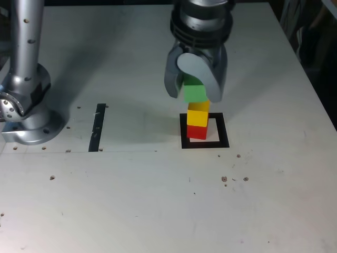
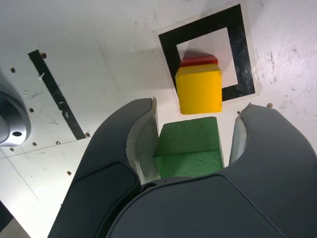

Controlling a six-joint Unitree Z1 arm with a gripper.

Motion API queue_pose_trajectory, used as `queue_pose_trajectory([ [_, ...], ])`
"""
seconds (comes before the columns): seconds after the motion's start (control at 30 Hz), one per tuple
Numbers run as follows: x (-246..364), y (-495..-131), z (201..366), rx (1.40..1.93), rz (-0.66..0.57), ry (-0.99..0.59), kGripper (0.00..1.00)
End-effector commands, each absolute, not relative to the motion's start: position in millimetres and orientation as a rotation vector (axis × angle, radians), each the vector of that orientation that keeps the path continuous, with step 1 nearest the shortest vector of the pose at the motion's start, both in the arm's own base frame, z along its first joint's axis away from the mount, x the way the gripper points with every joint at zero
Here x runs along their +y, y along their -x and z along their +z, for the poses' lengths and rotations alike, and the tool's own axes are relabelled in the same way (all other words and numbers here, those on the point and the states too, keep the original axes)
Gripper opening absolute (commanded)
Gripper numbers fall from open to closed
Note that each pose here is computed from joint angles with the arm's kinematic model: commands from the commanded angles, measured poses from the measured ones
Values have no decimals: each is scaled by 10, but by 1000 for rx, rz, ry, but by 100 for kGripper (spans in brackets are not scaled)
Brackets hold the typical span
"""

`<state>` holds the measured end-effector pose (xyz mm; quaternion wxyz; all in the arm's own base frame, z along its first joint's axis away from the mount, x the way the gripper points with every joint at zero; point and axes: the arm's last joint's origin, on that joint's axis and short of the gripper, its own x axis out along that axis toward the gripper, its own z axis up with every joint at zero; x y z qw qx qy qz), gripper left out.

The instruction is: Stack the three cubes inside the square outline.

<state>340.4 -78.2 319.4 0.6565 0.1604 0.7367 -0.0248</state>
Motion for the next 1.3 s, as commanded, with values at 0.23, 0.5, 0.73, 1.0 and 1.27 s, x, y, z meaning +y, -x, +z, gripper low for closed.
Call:
queue_pose_trajectory([
  [0.23, -715, -3516, 3065, 1697, -62, -362, 20],
  [0.5, -609, -3565, 2955, 1704, -36, -347, 20],
  [0.73, -541, -3569, 2914, 1708, -22, -338, 20],
  [1.0, -534, -3559, 2891, 1716, -24, -337, 22],
  [1.27, -537, -3562, 2866, 1718, -27, -334, 26],
])
